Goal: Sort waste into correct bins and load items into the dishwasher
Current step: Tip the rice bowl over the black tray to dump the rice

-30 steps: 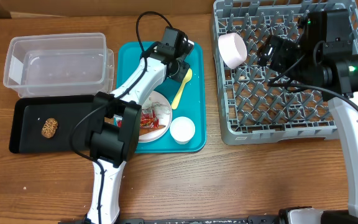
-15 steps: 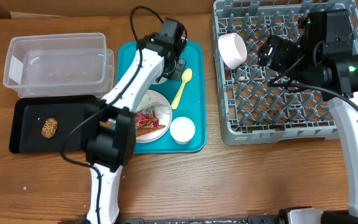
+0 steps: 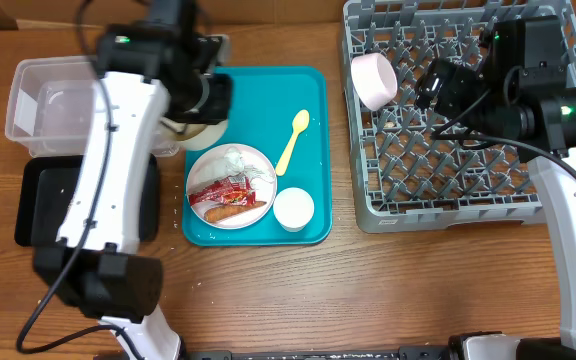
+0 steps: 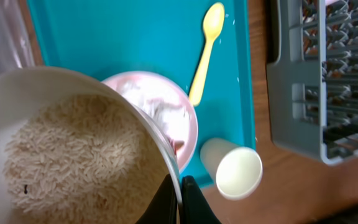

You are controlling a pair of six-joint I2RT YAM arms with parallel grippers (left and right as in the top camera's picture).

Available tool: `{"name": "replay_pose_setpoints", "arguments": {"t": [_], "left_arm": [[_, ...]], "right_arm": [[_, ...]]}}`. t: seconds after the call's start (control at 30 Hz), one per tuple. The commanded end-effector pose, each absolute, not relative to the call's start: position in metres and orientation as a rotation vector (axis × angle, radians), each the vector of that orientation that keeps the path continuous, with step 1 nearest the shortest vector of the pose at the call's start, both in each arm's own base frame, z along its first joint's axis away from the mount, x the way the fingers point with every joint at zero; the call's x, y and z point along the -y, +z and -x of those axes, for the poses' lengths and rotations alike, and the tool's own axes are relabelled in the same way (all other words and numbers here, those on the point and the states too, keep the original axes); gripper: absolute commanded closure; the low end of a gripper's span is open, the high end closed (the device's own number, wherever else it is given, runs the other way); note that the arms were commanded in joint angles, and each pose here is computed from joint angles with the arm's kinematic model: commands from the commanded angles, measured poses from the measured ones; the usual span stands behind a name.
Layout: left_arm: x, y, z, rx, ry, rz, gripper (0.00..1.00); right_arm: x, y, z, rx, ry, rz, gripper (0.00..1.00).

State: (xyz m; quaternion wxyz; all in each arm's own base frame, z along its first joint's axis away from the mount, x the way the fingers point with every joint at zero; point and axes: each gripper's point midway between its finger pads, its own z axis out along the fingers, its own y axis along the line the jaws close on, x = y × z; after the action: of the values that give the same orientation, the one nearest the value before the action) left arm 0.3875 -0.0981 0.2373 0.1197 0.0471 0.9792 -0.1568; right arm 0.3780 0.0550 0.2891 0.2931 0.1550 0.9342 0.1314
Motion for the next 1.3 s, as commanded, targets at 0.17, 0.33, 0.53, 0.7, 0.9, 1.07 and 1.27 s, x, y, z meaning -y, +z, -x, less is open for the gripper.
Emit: {"name": "replay_pose_setpoints", "arguments": {"t": [0.17, 0.33, 0.53, 0.7, 0.9, 1.07, 1.27], "left_arm": [[0.074, 0.27, -0.351, -2.823, -0.726, -0.197, 0.96], [0.048, 0.268, -0.352, -2.765, -0.892, -0.119, 0.96], [0.01, 0.247, -0.346, -2.754, -0.977, 0.006, 0.96], [-0.007, 0.22, -0.34, -2.684, -1.135, 0.083, 0.96], [-0.029, 0.187, -0.326, -2.57, -1.282, 0.18, 0.96], [-0.052, 0.167, -0.321, -2.481, -1.305, 0.293, 0.96], [-0.073, 0.157, -0.326, -2.338, -1.314, 0.367, 0.96]], "right_arm": [[-0.053, 0.295, -0.377, -2.477, 0.343, -0.413, 0.0], [-0.053, 0.294, -0.376, -2.482, 0.342, -0.414, 0.0], [-0.053, 0.294, -0.376, -2.483, 0.342, -0.414, 0.0], [-0.053, 0.294, -0.375, -2.483, 0.342, -0.414, 0.0], [-0.053, 0.294, -0.375, -2.484, 0.342, -0.414, 0.0], [-0.053, 0.294, -0.375, -2.484, 0.342, -0.414, 0.0], [-0.053, 0.294, -0.375, -2.483, 0.342, -0.414, 0.0]]}}
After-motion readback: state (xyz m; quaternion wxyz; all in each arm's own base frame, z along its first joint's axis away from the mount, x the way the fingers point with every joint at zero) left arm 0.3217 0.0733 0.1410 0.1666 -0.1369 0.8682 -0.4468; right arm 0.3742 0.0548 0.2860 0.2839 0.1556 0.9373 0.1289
